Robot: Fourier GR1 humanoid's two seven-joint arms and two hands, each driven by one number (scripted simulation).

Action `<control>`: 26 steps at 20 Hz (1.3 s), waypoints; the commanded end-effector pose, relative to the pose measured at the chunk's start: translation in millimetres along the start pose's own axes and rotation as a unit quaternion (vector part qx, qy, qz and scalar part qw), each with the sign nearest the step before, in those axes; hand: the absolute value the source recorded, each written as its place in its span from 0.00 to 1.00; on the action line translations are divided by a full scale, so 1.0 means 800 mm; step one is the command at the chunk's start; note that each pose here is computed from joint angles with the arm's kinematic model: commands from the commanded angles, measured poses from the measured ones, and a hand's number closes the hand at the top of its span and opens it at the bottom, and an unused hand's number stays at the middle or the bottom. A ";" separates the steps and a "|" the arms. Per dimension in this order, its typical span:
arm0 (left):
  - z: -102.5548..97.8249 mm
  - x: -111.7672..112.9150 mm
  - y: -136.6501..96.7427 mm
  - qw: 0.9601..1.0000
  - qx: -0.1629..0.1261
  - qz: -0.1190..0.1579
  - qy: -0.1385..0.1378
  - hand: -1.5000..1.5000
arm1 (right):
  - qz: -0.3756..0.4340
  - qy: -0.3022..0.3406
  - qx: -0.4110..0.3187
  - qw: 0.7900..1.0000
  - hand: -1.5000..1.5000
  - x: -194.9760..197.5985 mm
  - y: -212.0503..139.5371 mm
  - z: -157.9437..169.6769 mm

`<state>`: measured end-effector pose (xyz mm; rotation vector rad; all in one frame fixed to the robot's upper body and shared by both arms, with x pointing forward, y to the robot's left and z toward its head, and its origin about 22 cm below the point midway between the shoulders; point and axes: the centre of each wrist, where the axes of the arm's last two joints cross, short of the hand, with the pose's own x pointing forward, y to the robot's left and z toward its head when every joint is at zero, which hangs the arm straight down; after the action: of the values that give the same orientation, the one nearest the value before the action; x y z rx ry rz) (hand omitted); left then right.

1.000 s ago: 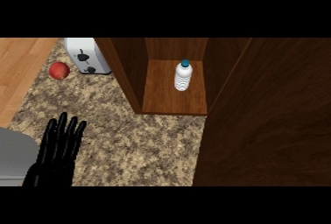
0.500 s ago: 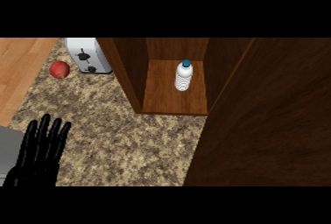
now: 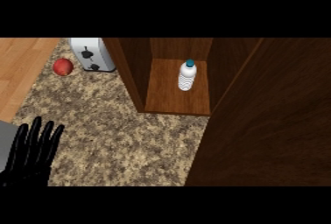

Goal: Pick up the bottled water, place it into the cabinet and close the cabinet

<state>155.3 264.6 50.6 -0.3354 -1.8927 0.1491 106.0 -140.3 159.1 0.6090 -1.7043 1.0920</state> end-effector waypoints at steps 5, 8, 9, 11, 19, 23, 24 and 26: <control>0.002 0.007 0.011 1.000 -0.015 0.003 -0.007 0.00 | -0.023 -0.024 -0.059 0.998 1.00 0.002 0.002 -0.045; 0.001 0.008 0.013 1.000 -0.008 0.004 -0.010 0.00 | -0.029 -0.025 -0.052 0.998 1.00 0.003 0.004 -0.045; 0.000 0.008 0.008 1.000 -0.014 0.007 -0.008 0.00 | -0.032 -0.031 -0.056 0.997 1.00 0.002 0.003 -0.045; 0.004 0.010 0.008 1.000 -0.016 0.012 -0.007 0.00 | -0.041 -0.025 -0.056 0.997 1.00 -0.001 0.002 -0.044; 0.000 0.011 0.011 0.999 -0.033 0.016 -0.009 0.00 | -0.119 -0.017 0.001 0.993 1.00 -0.021 0.009 -0.055; -0.005 0.018 0.016 0.998 -0.052 0.014 -0.015 0.00 | -0.209 0.009 0.087 0.974 1.00 -0.043 0.025 -0.056; -0.008 0.019 0.012 0.998 -0.059 0.015 -0.019 0.00 | -0.228 0.002 0.099 0.969 1.00 -0.045 0.026 -0.057; -0.005 0.020 0.013 0.998 -0.063 0.015 -0.011 0.00 | -0.261 0.005 0.082 0.962 1.00 -0.053 0.019 -0.061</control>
<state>155.2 278.7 60.3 -0.4292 -1.9229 0.0784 120.9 -132.4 141.4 0.9799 -1.4979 1.0176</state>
